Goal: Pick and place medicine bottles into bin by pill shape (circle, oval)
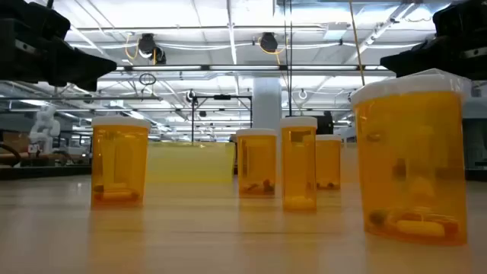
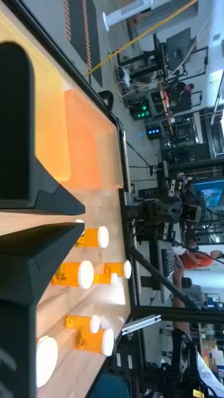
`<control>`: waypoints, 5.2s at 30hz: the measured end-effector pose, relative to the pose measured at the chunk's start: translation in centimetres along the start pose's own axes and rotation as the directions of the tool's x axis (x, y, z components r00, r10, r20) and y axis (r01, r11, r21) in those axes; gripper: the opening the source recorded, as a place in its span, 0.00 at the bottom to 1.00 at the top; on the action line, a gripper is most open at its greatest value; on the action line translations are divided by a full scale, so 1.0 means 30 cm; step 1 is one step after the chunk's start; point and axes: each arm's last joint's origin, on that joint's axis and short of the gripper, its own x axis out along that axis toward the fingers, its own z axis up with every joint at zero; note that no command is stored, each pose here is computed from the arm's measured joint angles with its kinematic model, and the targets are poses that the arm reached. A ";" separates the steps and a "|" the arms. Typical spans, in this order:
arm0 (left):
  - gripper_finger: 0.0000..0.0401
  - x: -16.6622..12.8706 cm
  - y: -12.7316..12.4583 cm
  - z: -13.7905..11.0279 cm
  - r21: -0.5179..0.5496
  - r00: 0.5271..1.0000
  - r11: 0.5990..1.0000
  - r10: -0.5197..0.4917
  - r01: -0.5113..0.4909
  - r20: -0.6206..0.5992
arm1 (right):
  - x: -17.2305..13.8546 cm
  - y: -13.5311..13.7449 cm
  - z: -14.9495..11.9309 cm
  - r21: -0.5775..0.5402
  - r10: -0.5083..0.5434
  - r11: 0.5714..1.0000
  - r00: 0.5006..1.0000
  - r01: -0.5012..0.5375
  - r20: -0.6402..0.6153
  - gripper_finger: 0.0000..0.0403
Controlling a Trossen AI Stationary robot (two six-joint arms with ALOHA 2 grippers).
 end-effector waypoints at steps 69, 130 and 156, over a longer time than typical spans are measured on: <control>0.09 0.000 0.000 0.000 0.000 1.000 1.000 0.000 0.000 0.000 | 0.000 0.000 0.000 0.000 0.000 1.000 1.000 0.000 0.000 0.00; 0.09 0.000 0.000 0.000 0.006 1.000 1.000 0.000 0.000 0.000 | 0.000 0.000 0.000 0.000 0.000 1.000 1.000 0.000 0.000 0.00; 0.09 0.000 0.000 0.000 -0.054 1.000 0.999 0.000 0.000 -0.001 | 0.000 0.000 0.000 0.002 -0.003 1.000 1.000 0.003 -0.001 0.00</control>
